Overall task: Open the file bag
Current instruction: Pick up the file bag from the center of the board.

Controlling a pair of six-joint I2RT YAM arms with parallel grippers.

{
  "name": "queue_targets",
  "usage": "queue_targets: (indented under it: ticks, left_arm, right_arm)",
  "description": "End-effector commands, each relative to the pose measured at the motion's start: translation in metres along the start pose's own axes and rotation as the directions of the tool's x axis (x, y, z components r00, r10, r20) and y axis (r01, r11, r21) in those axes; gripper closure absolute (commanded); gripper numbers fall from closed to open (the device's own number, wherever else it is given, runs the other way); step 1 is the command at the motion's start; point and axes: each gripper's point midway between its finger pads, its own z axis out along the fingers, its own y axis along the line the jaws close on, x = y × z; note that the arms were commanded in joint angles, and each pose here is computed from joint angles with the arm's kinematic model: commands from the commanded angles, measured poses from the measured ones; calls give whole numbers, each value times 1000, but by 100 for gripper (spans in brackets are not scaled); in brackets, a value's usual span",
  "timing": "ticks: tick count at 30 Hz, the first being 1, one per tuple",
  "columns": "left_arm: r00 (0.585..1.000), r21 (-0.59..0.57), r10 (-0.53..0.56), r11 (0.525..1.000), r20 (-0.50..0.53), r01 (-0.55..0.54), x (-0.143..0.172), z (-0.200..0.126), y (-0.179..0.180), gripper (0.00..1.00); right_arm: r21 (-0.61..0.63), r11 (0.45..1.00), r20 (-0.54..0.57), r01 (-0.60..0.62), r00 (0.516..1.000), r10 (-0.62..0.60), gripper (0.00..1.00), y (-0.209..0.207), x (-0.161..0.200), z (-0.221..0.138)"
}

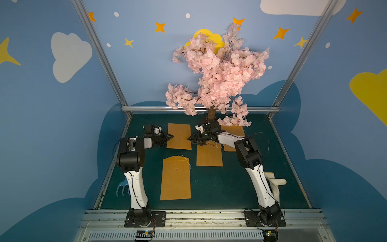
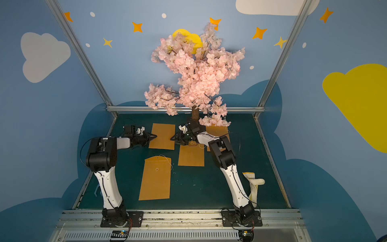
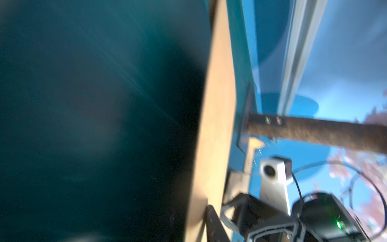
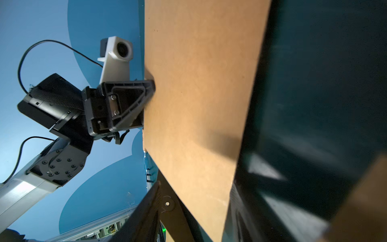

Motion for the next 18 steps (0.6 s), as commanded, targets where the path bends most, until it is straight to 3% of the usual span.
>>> queue_targets:
  ticks: [1,5,9,18]
  left_arm:
    - [992,129,55,991,-112,-40,28,1,-39,73]
    - [992,121,55,992,-113,-41,30,0,-39,81]
    - [993,138,59,989,-98,-45,26,-2,-44,97]
    - [992,283,120,953,-29,-107,23,-32,-86,97]
  right_arm:
    - [-103,987,-3,122,992,-123,47,52,-2,1]
    - [-104,987,0,125,992,-126,47,53,-2,0]
    - [-105,985,1,134,991,-135,46,57,-1,-4]
    - [-112,975,49,190,981,-186,41,91,13,-41]
